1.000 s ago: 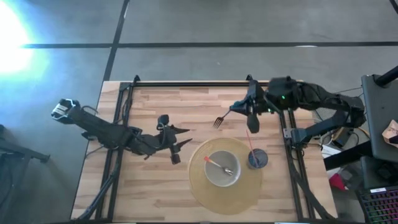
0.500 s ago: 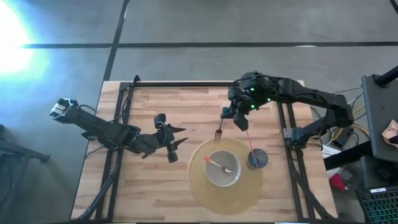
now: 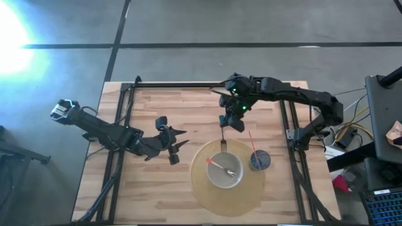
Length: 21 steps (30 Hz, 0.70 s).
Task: Pick & Place Utensil
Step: Put the blue fork into the gray bowl
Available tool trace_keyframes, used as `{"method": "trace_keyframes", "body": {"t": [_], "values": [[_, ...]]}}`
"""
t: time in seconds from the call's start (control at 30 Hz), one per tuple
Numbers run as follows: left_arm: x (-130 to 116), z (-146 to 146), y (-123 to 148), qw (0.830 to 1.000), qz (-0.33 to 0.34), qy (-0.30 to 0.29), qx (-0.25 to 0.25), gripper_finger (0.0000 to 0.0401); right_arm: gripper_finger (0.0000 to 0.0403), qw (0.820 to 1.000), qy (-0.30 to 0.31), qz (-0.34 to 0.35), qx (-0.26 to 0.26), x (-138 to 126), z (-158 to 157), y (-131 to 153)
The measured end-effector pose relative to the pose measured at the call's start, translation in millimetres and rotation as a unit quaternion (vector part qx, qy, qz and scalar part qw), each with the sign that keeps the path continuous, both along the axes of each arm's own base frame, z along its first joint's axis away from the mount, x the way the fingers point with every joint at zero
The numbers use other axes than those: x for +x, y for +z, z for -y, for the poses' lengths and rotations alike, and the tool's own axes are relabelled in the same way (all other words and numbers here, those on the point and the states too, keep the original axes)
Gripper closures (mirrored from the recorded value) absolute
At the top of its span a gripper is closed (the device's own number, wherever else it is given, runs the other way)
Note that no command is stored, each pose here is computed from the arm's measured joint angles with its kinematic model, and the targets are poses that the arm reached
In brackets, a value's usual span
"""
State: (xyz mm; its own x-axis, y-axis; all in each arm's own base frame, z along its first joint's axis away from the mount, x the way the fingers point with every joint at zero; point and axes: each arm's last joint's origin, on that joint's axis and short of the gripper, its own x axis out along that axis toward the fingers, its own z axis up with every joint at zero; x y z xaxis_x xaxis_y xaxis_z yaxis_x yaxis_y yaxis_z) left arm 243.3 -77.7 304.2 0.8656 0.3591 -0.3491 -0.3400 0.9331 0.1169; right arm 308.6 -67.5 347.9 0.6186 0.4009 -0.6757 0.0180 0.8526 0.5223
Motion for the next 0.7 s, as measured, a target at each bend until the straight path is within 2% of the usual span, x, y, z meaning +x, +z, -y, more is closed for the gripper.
{"method": "trace_keyframes", "body": {"t": [0.37,0.5,0.7], "values": [[-0.3,0.1,-0.3,1.000,0.000,-0.003,-0.004,0.0238,0.0394,0.995,0.052,-0.062,0.062,27.1,1.5,-44.6],[-2.8,-0.9,1.4,1.000,0.000,-0.003,-0.004,0.0238,0.0394,0.992,0.064,-0.084,0.066,31.3,-5.8,-56.4],[-9.2,-3.3,6.5,1.000,0.005,-0.003,-0.008,0.0238,0.0394,0.991,0.093,-0.082,0.055,30.8,-26.2,-69.9]]}}
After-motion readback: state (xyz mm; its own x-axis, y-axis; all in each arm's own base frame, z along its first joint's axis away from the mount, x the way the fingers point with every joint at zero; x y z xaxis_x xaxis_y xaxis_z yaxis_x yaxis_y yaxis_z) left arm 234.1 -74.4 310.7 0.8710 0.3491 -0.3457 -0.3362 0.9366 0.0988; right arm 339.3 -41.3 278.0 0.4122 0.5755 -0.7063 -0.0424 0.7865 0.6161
